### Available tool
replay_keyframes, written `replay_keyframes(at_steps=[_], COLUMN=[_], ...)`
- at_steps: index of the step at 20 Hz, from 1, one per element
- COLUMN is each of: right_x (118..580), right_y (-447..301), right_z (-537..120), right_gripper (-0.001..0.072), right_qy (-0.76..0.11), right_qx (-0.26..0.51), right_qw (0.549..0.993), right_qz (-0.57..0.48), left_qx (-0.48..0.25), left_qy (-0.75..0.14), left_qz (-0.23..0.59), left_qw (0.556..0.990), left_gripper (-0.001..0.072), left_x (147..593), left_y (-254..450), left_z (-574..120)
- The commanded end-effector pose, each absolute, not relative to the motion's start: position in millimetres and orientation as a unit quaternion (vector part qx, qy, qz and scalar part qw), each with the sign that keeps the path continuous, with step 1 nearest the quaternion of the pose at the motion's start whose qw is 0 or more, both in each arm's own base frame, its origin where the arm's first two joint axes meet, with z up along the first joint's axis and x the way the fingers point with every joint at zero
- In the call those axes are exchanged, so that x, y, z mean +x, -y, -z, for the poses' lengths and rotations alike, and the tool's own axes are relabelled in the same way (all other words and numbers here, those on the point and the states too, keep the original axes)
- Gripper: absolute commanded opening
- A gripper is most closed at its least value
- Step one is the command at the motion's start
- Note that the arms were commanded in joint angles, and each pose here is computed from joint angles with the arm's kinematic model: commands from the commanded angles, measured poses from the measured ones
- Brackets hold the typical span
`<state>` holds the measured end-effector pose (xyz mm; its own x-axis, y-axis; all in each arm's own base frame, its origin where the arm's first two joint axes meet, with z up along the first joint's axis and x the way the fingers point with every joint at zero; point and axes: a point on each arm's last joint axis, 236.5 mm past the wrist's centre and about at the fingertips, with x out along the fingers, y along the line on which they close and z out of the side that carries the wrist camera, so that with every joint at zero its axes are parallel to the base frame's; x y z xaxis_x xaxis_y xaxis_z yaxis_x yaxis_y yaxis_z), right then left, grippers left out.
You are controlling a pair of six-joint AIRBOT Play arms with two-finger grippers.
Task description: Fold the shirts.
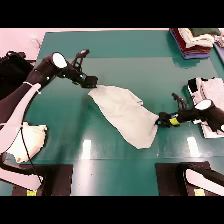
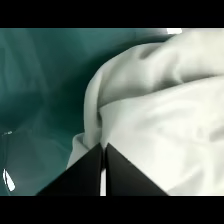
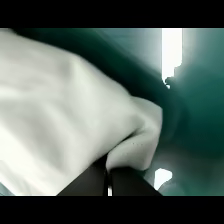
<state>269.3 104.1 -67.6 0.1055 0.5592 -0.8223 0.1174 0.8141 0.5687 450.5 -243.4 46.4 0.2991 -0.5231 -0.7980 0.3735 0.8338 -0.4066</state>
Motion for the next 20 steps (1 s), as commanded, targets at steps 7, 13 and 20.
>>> replay_keyframes(at_steps=[7, 13, 20], right_x=[306.1, 287.3, 304.0], right_y=[-65.6, -81.3, -86.7], right_z=[-268.7, -311.1, -201.9], right_gripper=[0.0014, 0.0013, 0.0013], right_qy=[-0.334, -0.291, -0.395], right_qx=[0.077, 0.073, 0.114], right_qw=[0.920, 0.932, 0.890], right_qz=[-0.189, -0.202, -0.196], left_qx=[0.012, 0.034, 0.077], left_qy=[-0.143, -0.197, -0.439], left_qz=[0.275, 0.331, 0.359], left_qw=[0.951, 0.922, 0.820], left_gripper=[0.0024, 0.0024, 0.0025], left_x=[371.0, 339.6, 326.4], left_y=[179.0, 217.5, 268.8], left_z=[-406.7, -372.4, -146.1])
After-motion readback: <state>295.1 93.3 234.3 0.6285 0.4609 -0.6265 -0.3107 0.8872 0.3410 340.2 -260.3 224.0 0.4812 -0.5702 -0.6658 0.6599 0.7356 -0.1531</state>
